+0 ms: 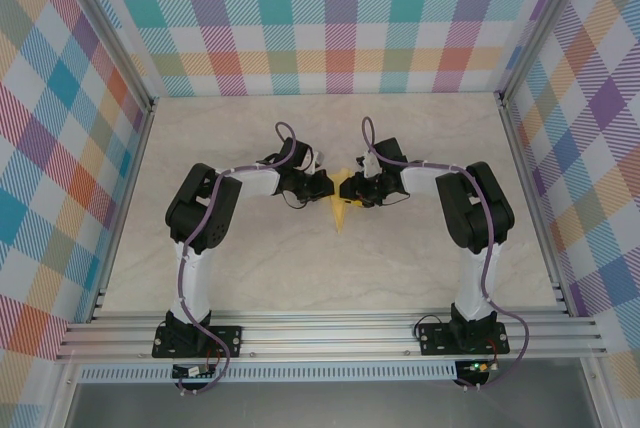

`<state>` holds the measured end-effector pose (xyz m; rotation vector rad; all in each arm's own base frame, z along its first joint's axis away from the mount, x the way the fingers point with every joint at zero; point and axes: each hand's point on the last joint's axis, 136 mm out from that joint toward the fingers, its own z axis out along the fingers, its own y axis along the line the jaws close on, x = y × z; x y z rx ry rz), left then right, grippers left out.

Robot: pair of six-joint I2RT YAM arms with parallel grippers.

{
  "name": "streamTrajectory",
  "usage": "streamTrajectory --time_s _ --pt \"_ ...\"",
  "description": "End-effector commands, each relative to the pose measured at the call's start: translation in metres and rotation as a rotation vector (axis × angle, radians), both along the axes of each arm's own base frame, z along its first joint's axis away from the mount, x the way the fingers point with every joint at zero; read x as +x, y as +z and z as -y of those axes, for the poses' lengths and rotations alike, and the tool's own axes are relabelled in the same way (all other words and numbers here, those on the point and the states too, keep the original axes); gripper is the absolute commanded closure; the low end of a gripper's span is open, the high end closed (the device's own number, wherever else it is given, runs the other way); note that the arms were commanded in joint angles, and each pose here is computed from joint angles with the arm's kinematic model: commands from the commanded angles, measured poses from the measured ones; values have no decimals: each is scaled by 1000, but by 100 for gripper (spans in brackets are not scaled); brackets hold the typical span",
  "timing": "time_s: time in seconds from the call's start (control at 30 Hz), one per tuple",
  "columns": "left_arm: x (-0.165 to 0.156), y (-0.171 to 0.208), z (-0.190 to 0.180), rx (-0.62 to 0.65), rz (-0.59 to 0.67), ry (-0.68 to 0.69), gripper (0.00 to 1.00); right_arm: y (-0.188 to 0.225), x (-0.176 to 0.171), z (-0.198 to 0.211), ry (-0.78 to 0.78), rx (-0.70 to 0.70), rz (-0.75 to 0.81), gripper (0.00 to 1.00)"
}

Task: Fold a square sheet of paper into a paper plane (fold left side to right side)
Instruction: Fold the wing for the fifth time at the center of the table.

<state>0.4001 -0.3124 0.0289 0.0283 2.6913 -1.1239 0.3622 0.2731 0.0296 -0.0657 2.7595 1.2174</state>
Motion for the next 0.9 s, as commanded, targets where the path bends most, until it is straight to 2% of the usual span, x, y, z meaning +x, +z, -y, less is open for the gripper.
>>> streamTrajectory --time_s 0.0,0.2,0.4,0.5,0.63,0.77,0.87 --pt "9 36 7 -51 83 -30 93 -29 -19 5 24 -75 -80 64" --pt "11 34 7 -39 80 -30 93 -27 -20 4 19 -62 -76 62" --pt "8 19 2 -6 50 -19 94 11 -8 10 -30 7 3 60" --pt "7 16 1 0 46 -17 94 35 3 18 -57 46 41 54" --pt "7 15 1 0 44 -18 94 46 16 30 -98 60 42 52" --pt "7 16 2 -2 44 -20 94 45 29 29 -118 51 5 33" --pt "7 16 2 -3 45 -21 94 43 42 27 -144 32 -33 28"
